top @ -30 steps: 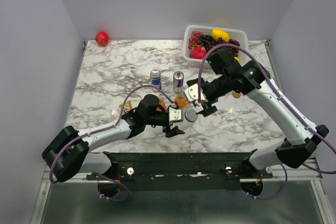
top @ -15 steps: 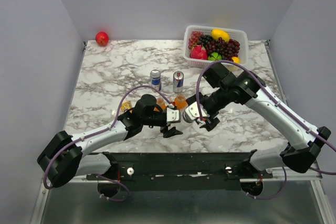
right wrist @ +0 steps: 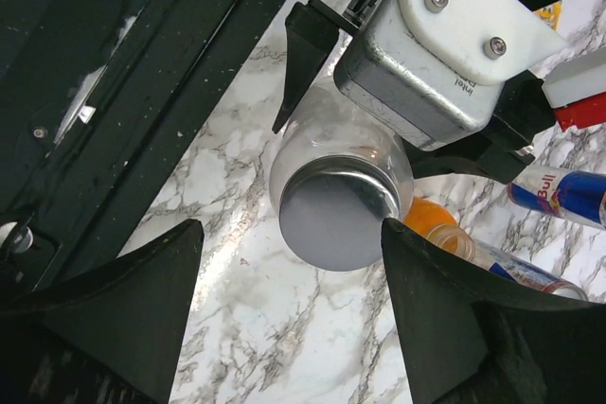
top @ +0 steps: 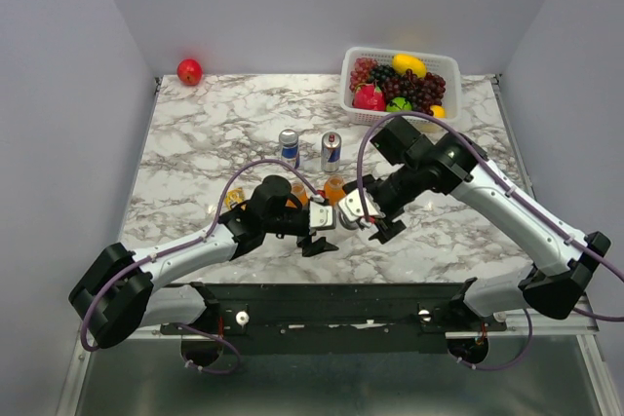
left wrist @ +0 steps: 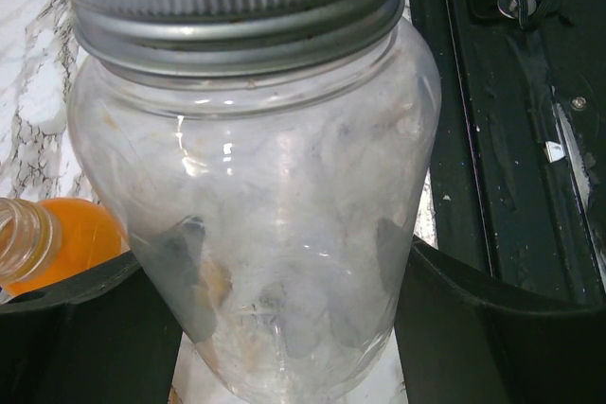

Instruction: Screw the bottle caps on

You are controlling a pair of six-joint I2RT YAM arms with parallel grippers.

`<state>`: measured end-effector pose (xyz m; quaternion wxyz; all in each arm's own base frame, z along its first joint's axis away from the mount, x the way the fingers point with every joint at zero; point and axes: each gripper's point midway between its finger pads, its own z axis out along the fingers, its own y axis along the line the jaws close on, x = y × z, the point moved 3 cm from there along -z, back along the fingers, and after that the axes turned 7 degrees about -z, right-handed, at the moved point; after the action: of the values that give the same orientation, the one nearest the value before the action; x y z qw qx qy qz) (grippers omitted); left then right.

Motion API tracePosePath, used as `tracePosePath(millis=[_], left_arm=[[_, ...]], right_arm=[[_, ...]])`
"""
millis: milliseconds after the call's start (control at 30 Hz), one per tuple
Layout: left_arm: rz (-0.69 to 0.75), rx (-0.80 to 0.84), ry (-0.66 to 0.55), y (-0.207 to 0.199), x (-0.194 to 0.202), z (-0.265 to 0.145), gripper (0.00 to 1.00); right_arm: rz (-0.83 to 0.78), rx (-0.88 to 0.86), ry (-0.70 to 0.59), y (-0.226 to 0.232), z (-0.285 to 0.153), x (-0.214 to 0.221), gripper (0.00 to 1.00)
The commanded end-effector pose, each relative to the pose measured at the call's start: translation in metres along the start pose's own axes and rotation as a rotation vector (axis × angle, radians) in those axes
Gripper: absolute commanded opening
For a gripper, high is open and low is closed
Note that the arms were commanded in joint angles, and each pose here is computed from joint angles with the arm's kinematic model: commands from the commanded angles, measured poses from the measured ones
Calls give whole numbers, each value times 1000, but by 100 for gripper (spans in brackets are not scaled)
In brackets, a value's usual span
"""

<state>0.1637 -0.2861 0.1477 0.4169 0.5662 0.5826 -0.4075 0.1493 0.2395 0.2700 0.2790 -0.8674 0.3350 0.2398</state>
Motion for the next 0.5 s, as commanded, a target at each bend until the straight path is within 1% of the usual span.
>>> tracePosePath(millis=[0, 300, 467], left_arm=[[25, 34, -13, -3, -5, 0, 0], [25, 34, -13, -2, -5, 1, 0], [28, 30, -16, -2, -6, 1, 0]], right_arm=[[24, 11, 19, -7, 7, 5, 83], [30, 21, 31, -14, 14, 10, 83], [18, 2, 37, -11, 17, 13, 78]])
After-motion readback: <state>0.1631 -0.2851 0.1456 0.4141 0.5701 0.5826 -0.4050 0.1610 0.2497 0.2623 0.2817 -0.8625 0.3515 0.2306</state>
